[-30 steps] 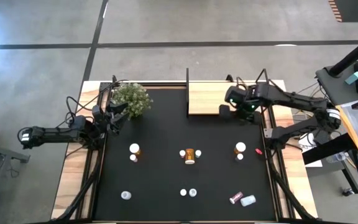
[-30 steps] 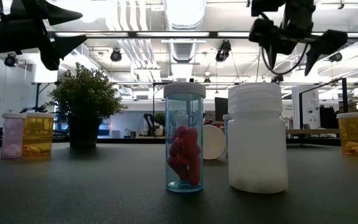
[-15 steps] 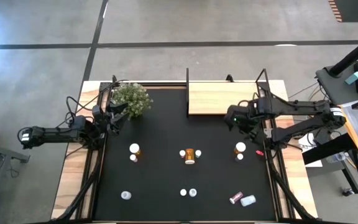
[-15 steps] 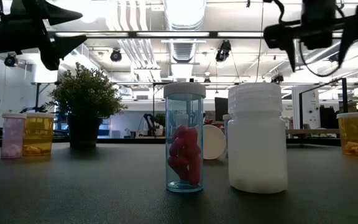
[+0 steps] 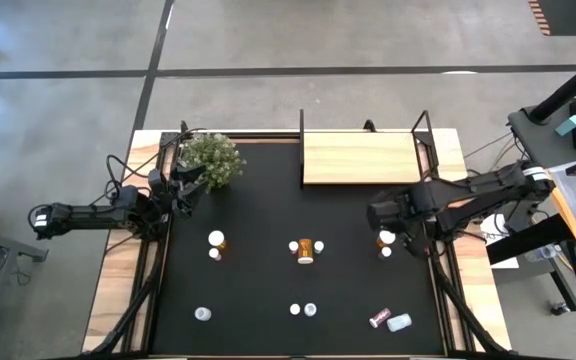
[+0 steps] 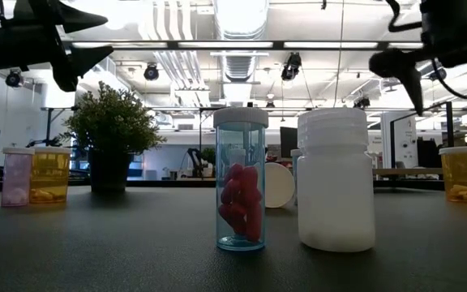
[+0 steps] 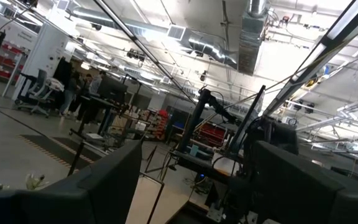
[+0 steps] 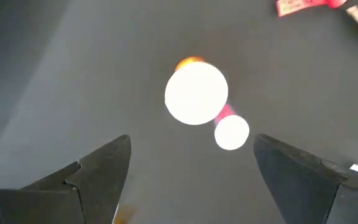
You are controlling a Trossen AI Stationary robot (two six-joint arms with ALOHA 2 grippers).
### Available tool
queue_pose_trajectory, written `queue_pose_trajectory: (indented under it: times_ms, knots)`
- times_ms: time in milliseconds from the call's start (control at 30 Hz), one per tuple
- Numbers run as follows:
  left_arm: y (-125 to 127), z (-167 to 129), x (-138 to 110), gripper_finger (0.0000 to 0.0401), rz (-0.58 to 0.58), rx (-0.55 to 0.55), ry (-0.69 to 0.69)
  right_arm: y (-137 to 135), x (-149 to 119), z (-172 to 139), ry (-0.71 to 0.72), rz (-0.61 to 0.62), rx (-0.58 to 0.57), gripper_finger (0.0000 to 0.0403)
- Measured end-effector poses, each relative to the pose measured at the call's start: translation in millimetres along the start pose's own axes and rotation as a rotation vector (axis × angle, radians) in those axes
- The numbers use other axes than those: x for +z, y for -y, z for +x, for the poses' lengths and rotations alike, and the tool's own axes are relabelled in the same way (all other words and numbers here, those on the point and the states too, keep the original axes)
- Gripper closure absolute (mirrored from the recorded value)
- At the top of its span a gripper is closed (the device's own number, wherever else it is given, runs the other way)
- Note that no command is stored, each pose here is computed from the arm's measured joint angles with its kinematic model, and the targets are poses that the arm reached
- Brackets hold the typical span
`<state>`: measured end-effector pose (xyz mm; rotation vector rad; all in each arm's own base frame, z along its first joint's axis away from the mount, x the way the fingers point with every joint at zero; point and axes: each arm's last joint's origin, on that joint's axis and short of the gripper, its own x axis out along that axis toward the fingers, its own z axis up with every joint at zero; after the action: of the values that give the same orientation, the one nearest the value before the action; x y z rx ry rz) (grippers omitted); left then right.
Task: Pick and place medicine bottles onto shelf by color
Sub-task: Put the right orange pill bottle on the shelf
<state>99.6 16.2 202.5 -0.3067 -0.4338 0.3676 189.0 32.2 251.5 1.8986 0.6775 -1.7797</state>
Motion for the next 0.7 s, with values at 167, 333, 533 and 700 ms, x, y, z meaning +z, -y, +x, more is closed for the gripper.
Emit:
queue_pose_trajectory:
  times_ms: [167, 333, 533, 700]
  knots:
    - [0, 0, 0, 0.0106, 0.000, 0.000, 0.000, 0, -2, 11, -0.016, -0.023, 0.028, 0.0074]
    - [0, 0, 0, 0.0106, 0.000, 0.000, 0.000, 0, 1, 18, 0.020, -0.052, 0.046, 0.0074]
    - [0, 0, 0, 0.0106, 0.000, 0.000, 0.000, 2, 6, 30, 0.046, -0.057, 0.030, 0.0074]
    - [0, 0, 0, 0.0106, 0.000, 0.000, 0.000, 4, 9, 42, 0.053, -0.079, 0.025, 0.0074]
